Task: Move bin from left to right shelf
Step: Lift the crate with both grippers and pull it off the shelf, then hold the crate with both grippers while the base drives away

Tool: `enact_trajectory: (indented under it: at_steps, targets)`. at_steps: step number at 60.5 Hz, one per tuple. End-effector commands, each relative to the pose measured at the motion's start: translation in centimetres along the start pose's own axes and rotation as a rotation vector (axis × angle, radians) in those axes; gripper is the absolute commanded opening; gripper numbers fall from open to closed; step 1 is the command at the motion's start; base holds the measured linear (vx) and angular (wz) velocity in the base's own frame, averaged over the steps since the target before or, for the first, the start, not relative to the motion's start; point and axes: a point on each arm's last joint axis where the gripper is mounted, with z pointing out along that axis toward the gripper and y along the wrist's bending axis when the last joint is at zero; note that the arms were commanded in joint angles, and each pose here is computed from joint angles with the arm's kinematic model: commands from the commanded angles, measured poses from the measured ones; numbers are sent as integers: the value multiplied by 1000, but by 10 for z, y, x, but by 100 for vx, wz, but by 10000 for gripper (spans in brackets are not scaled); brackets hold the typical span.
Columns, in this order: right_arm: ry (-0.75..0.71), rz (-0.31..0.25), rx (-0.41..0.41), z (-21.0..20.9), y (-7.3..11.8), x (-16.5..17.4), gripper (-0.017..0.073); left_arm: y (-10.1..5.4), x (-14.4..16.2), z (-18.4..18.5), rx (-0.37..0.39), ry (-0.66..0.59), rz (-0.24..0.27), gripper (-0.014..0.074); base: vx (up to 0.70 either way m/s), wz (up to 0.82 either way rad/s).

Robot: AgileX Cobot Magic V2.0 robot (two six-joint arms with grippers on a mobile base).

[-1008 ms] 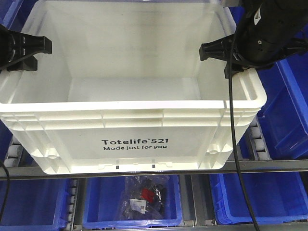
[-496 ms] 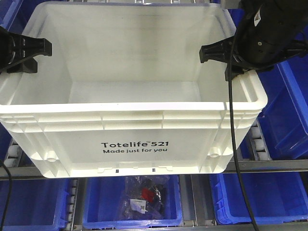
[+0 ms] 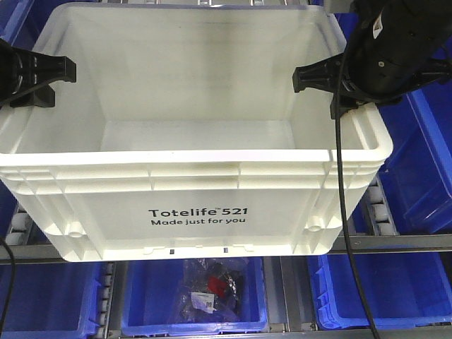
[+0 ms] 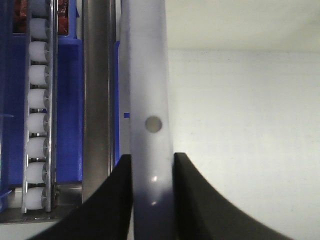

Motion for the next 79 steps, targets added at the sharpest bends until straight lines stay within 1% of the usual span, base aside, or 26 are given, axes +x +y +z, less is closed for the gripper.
enact_trajectory:
  at_steps: [1,42,79]
  targets:
    - [-156,6,-2,-29,-7,-7,-8,-7,-12,-28,82,-170,10,92,0,0]
    - [-156,6,-2,-29,-7,-7,-8,-7,-12,-28,82,-170,10,92,-2,-2]
    - [-156,6,-2,-29,-7,-7,-8,-7,-12,-28,82,-170,10,92,-16,-6]
